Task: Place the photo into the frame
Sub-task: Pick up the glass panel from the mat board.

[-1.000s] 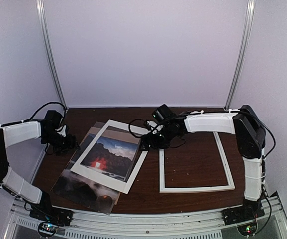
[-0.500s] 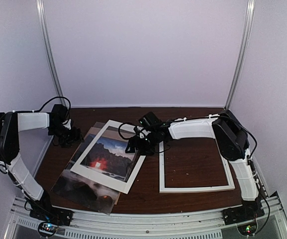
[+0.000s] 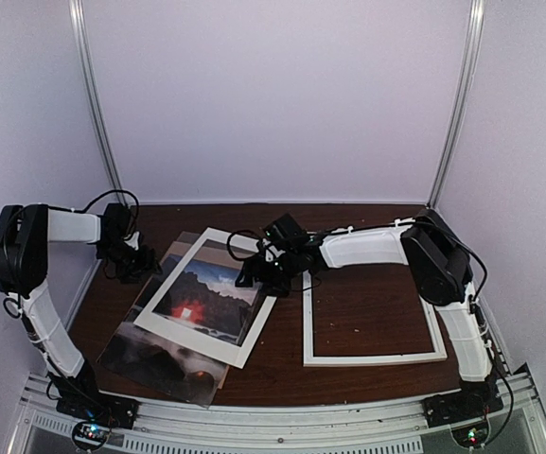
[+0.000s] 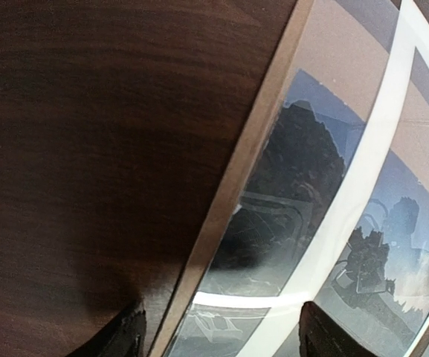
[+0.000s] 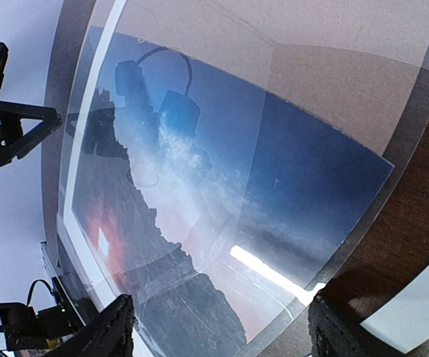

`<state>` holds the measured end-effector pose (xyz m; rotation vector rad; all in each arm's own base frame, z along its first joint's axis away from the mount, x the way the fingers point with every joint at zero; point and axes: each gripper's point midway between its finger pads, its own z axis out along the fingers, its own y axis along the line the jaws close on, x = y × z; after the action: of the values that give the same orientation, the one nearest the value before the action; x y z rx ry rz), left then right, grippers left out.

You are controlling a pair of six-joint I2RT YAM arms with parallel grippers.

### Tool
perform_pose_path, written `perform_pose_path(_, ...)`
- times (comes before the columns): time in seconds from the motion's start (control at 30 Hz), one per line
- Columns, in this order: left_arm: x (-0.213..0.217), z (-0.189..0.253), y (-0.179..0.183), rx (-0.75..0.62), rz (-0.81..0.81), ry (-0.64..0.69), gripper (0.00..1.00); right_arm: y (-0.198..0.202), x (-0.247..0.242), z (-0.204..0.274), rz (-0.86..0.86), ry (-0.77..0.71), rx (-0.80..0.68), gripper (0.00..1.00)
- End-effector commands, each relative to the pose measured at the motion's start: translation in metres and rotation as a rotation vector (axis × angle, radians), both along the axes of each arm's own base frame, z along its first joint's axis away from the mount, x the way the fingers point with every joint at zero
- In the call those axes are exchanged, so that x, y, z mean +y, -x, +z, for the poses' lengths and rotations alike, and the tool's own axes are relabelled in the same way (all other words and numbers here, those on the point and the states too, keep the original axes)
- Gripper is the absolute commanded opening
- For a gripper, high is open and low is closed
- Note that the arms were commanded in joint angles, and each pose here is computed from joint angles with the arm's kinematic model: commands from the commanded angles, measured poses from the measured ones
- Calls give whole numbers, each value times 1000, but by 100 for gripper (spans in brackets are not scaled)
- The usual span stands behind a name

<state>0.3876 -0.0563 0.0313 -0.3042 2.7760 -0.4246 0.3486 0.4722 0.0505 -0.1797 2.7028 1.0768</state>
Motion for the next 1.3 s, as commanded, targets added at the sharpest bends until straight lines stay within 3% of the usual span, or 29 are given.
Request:
perform_pose_path(0.0,-9,-1,-8,-26,-19,67,70,-5,-3,-12,-75,-12,23,80)
perform_pose_path(0.3,-8,-12,-2,-4,-4,82,68,-4,5,-16,-85,-64,58,78)
perform_pose_path(0.6,6,-20,1,2,45,58,72,-4,16,-15,-60,-119,75,73)
perform_pose_path(1.27,-11,17,-9,-141,2,188,60,-3,24,-21,-20,-124,96,69)
